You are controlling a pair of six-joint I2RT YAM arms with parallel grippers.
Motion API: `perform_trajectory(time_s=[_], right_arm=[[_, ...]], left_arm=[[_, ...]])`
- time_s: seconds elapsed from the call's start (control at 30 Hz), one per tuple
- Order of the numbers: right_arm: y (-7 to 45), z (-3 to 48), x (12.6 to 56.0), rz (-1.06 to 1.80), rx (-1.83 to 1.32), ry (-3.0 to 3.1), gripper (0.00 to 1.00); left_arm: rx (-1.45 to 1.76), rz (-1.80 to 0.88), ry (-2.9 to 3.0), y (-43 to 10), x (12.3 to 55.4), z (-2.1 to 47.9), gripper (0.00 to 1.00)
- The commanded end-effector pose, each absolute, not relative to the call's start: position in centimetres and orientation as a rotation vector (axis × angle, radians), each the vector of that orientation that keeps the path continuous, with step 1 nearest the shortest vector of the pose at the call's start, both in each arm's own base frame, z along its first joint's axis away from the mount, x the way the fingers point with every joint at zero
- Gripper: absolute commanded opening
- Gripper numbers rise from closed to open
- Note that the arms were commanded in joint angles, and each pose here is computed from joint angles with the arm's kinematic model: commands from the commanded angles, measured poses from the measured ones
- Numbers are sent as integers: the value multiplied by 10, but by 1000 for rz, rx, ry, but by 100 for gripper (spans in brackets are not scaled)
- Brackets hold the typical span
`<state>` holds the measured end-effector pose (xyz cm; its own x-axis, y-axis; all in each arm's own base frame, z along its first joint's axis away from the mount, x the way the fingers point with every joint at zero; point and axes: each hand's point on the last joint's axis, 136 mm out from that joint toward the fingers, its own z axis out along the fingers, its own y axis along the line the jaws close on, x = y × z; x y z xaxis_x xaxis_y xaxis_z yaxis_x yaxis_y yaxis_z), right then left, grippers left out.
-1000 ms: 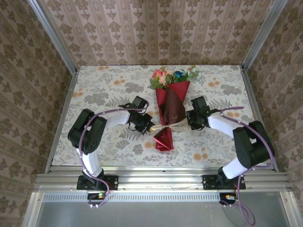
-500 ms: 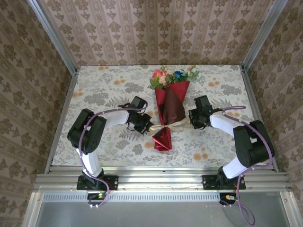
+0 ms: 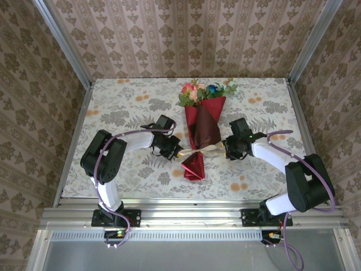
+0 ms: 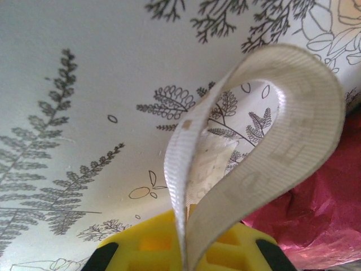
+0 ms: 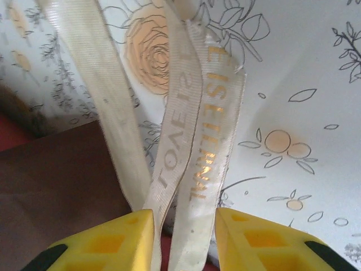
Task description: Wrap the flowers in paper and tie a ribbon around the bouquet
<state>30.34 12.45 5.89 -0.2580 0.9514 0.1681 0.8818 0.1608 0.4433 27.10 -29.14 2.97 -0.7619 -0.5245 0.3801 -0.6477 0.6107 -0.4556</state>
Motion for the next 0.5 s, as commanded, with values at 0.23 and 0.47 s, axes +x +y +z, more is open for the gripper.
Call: perform_trajectory(time_s=[0.23,0.47], right_arm=[[106,81,359,678,1835,2083,37],[103,50,359,577,1889,2148,42]], left_arm=[[964,895,-2617,-295,271,42,0],[955,905,-2621,-299,273,44,0]])
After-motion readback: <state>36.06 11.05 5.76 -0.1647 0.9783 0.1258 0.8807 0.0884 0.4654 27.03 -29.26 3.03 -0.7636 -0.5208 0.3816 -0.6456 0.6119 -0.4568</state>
